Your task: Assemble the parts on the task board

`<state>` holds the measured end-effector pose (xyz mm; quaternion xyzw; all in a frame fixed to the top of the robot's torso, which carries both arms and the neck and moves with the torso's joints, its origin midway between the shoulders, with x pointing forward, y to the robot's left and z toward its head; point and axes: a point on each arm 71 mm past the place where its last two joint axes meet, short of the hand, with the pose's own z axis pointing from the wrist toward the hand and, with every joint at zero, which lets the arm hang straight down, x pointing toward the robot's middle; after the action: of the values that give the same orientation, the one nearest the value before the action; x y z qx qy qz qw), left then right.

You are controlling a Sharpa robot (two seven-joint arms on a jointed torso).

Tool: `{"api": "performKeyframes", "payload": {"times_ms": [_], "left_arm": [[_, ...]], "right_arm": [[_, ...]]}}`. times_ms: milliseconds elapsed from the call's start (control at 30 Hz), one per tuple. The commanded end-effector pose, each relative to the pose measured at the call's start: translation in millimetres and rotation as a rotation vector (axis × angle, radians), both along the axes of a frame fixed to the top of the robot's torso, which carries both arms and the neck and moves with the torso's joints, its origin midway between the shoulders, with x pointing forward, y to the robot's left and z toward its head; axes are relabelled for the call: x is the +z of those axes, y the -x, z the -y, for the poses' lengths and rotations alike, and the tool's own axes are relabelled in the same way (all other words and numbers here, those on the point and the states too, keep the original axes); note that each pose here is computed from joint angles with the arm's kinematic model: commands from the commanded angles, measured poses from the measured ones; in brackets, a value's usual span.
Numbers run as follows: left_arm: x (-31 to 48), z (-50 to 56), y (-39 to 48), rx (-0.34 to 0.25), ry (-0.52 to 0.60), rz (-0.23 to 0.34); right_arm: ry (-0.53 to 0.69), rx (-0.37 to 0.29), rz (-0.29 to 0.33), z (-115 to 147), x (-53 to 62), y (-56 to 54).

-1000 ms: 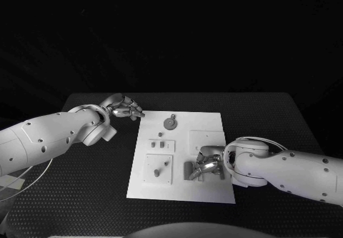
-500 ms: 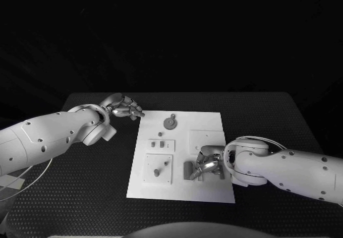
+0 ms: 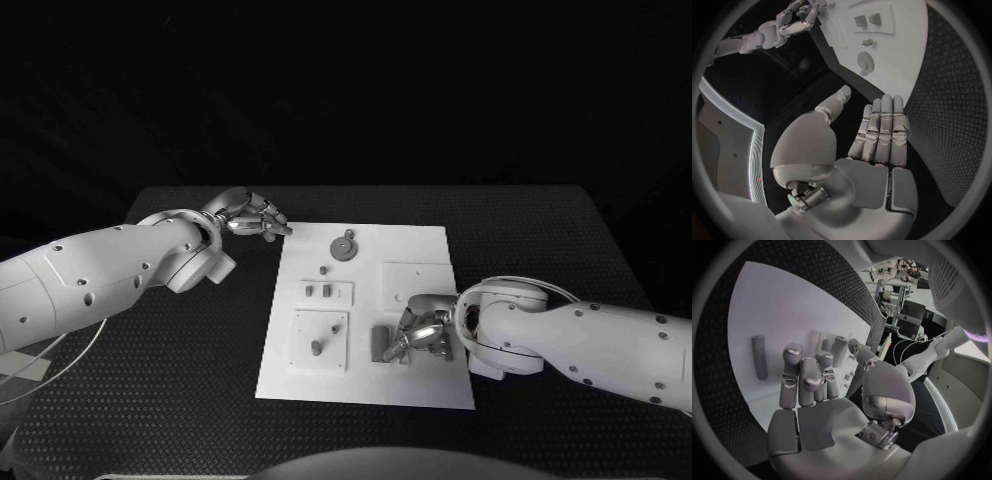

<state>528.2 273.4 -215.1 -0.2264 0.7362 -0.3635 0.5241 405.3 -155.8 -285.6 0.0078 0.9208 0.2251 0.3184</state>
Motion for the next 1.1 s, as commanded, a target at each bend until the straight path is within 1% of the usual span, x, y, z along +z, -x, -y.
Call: {"api": "performKeyframes", "payload": {"times_ms": [33,133,200,333,533,733,900,1100], "left_arm": [[0.2,1.7,0.3,-0.011,0.008,-0.006],[0.2,1.6,0.4,-0.011,0.008,-0.006],[0.2,1.7,0.4,-0.011,0.008,-0.006],[0.2,2.0,0.3,-0.011,0.008,-0.006],[0.2,2.6,0.3,-0.013,0.008,-0.007],[0.2,2.3,0.4,-0.012,0.008,-0.007],[0.2,2.1,0.5,-0.012,0.008,-0.007],[0.2,1.8,0.6,-0.011,0.008,-0.008]], "right_arm": [[-0.01,-0.003,0.011,-1,0.9,0.3],[-0.009,-0.006,0.015,-2,1.0,-0.2],[0.001,0.006,0.023,-2,1.0,-0.4],[0.041,0.067,0.057,-7,1.7,0.6],[0.047,0.076,0.056,-10,0.9,-0.1],[0.08,0.099,0.087,-13,-0.3,-1.8],[0.106,0.1,0.114,-12,-3.1,-2.6],[0.126,0.102,0.142,-12,-3.7,-3.6]]}}
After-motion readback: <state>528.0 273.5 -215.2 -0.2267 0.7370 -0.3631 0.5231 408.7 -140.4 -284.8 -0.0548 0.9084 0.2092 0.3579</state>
